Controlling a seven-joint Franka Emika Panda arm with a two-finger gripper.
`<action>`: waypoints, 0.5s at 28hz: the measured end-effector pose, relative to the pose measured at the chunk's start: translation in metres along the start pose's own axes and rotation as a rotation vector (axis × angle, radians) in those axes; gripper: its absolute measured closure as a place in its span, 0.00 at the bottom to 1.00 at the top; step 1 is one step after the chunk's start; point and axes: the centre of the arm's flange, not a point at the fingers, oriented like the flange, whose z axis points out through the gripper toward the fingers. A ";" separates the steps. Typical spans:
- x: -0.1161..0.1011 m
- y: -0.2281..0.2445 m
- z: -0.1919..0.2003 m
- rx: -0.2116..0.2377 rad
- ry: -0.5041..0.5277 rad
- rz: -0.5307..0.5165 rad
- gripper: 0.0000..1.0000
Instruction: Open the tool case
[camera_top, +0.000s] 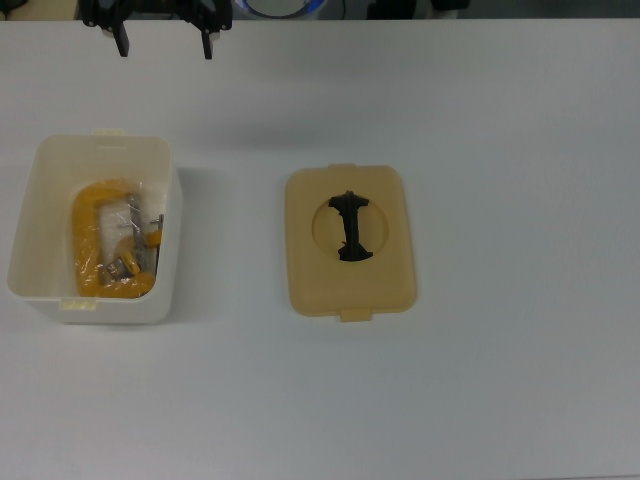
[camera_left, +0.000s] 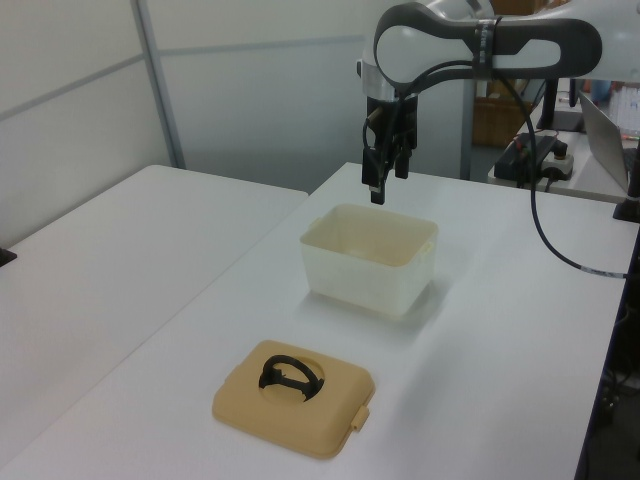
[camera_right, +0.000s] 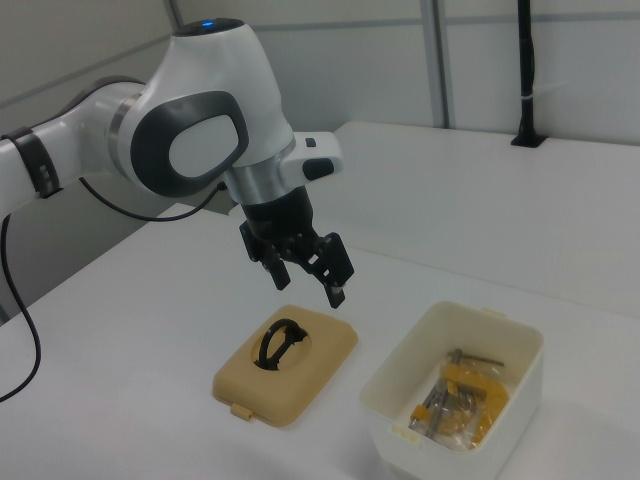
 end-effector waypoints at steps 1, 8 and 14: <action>0.000 0.000 0.000 0.000 0.000 0.000 0.00; 0.002 0.000 0.005 0.001 -0.009 -0.001 0.00; 0.006 -0.009 0.011 0.003 -0.021 -0.017 0.00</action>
